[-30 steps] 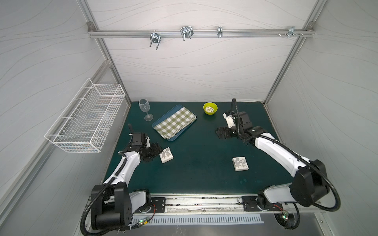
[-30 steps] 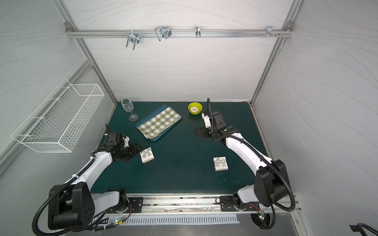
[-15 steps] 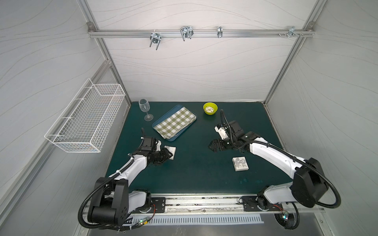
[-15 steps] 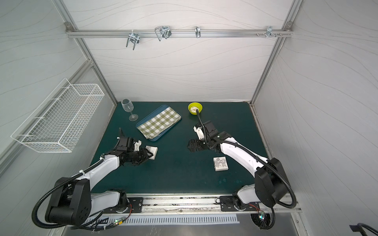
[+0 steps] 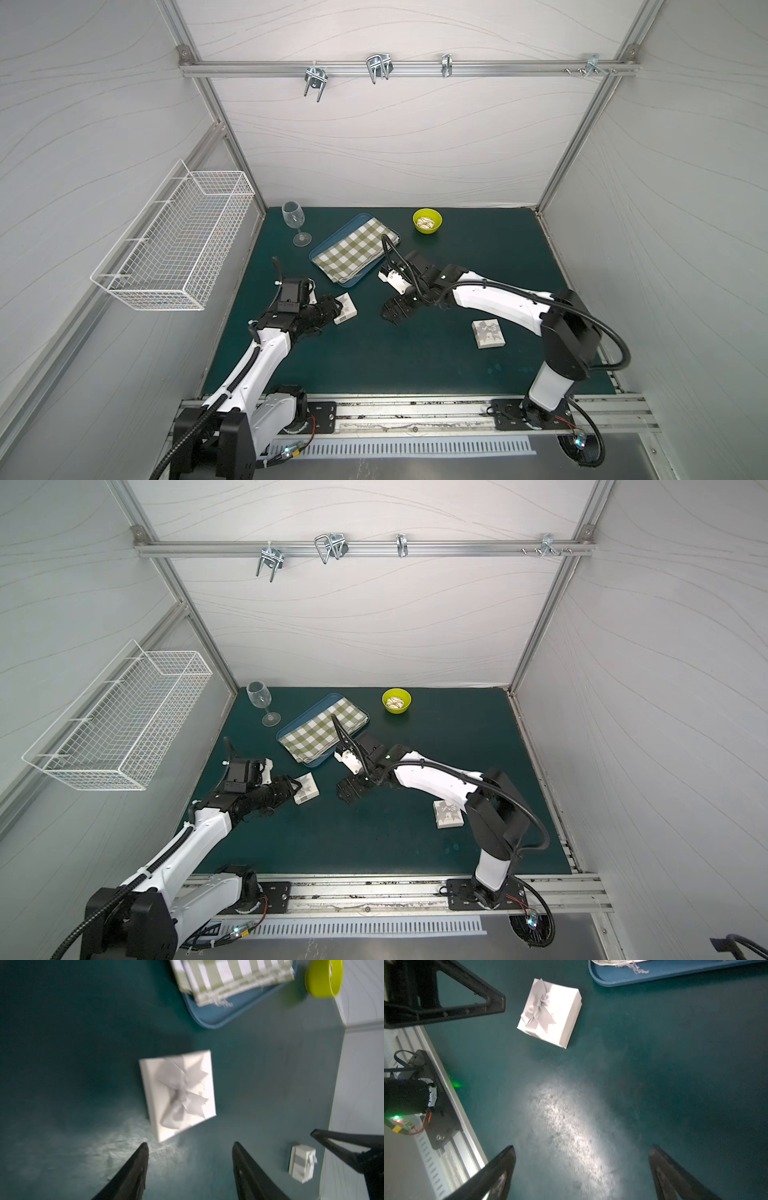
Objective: Take the necklace out of the lift-off lid jewelry box
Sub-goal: Move the jewelry box to the center of the board.
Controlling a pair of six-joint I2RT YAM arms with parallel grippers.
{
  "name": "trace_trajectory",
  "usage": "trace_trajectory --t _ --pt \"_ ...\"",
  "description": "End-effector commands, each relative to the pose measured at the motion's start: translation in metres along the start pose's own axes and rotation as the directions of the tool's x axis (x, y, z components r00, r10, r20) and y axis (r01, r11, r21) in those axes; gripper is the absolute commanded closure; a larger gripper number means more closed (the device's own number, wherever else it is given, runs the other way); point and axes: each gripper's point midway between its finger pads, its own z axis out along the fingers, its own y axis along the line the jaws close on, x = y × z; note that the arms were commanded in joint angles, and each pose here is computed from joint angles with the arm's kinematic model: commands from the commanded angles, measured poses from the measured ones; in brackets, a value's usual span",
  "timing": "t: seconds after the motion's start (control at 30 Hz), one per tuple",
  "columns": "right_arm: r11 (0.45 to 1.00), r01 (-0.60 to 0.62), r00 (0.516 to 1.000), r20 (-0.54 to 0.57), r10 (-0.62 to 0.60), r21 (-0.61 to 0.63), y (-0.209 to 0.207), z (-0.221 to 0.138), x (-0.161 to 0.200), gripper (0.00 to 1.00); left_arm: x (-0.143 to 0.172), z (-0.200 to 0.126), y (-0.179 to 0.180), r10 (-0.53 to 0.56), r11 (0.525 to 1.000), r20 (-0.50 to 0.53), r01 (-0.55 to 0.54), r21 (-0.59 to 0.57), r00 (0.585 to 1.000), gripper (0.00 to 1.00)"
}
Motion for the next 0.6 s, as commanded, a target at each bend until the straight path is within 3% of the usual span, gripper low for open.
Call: trace_trajectory --t 0.0,0.13,0.4,0.5,0.57 --pt "0.998 0.04 0.999 0.022 -0.039 -0.043 0.011 0.009 -0.021 0.02 -0.011 0.006 0.009 -0.055 0.998 -0.004 0.055 0.005 0.998 0.4" --pt "0.998 0.038 0.999 0.01 -0.037 -0.051 0.011 0.012 -0.017 0.02 -0.018 0.03 0.0 -0.063 0.995 -0.048 0.066 0.073 0.997 0.51" --pt "0.992 -0.05 0.999 -0.022 0.048 -0.119 -0.007 0.003 0.022 0.02 -0.024 0.056 -0.001 -0.061 0.991 -0.058 0.068 0.119 0.996 0.63" --pt "0.988 -0.09 0.996 -0.021 0.088 -0.125 -0.014 -0.004 0.029 0.02 -0.014 0.065 -0.014 -0.013 0.987 -0.112 0.031 0.155 0.994 0.74" --pt "0.968 -0.153 0.988 0.005 0.157 -0.198 -0.017 -0.015 0.031 0.01 -0.001 0.072 -0.026 0.057 0.986 -0.169 -0.029 0.164 0.984 0.79"
